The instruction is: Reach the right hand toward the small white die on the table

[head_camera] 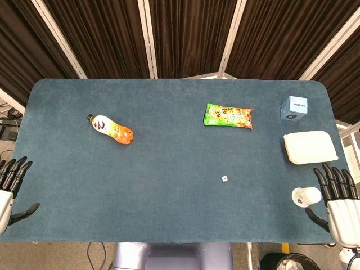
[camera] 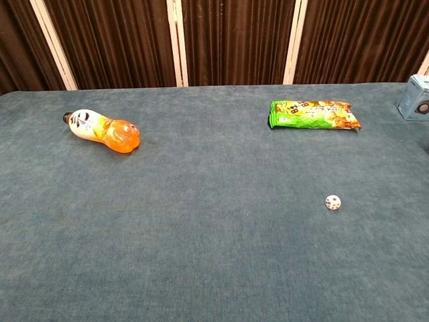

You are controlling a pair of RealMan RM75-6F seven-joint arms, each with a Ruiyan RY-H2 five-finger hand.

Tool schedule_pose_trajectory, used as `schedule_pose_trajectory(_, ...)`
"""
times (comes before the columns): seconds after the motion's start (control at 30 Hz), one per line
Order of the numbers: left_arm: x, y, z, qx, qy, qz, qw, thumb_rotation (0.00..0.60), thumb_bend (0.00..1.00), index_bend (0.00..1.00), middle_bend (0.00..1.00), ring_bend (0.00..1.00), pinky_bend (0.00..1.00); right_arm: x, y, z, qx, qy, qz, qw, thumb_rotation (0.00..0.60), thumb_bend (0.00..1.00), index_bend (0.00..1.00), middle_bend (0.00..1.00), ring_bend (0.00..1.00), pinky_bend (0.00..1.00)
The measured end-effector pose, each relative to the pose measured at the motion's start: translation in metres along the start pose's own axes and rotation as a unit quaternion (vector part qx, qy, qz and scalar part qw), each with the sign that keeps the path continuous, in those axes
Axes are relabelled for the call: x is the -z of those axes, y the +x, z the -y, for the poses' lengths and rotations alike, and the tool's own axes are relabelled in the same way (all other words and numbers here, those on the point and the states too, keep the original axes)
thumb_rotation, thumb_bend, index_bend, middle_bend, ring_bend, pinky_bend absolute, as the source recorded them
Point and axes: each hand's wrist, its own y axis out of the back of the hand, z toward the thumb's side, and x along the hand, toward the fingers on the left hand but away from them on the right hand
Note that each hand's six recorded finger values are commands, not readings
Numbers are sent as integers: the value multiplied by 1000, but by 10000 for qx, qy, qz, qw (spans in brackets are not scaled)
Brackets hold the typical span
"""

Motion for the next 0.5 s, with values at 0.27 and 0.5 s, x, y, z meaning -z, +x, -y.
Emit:
schedule_pose_trajectory(0.27, 2, 1, 1, 30, -12, -8, 10000, 600, 0, 0, 0, 0, 0, -2, -2, 5, -94, 22, -45, 9999, 600, 0, 0, 1, 0, 0)
schedule_pose_trajectory(0.5, 3, 7, 5, 108, -3, -110, 9999, 600, 0, 0, 0, 0, 0, -16, -19, 29, -443, -37, -443, 9980, 600, 162, 0, 730, 705, 797)
